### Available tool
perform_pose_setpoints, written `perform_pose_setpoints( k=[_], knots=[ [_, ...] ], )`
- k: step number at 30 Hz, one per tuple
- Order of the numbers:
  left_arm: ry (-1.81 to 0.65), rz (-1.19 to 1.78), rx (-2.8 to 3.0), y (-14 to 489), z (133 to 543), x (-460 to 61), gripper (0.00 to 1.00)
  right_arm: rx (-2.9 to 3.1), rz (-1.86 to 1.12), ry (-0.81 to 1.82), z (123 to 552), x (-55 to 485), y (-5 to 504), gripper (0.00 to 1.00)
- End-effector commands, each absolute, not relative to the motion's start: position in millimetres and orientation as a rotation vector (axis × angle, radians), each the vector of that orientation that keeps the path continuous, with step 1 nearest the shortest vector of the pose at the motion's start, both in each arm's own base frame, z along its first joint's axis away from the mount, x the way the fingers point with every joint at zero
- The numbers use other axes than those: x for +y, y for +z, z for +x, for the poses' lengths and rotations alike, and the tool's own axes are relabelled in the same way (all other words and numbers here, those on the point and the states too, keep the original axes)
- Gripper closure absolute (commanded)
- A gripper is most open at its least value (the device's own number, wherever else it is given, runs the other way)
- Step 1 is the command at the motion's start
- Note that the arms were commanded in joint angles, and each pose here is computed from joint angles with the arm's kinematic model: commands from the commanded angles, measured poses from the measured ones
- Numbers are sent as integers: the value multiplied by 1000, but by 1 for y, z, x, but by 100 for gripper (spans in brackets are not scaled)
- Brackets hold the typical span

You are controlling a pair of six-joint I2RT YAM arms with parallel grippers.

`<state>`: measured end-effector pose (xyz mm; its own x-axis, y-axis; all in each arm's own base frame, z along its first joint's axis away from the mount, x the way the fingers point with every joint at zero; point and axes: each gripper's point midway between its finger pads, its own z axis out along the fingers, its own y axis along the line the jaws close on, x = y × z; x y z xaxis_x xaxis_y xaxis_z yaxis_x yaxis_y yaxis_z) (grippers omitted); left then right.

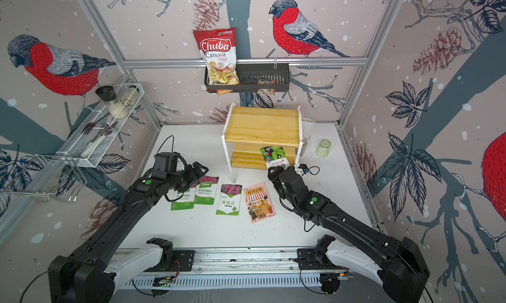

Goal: Take the seed bag off the shelf
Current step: Pick up the seed packet from the shelf.

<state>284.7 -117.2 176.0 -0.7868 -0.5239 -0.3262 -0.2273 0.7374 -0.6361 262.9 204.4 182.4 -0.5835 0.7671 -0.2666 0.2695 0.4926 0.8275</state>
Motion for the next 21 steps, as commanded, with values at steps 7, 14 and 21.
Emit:
perform_pose_setpoints(
  k=[7, 14, 21],
  knots=[
    [-805, -548, 2432, 175, 286, -117, 11, 2066, 860, 976, 286, 188, 184, 24],
    [-804, -549, 2431, 174, 286, -116, 11, 2067, 860, 939, 303, 171, 180, 24],
    [-807, -553, 2435, 172, 286, -116, 11, 2071, 836, 921, 323, 157, 183, 24]
  ],
)
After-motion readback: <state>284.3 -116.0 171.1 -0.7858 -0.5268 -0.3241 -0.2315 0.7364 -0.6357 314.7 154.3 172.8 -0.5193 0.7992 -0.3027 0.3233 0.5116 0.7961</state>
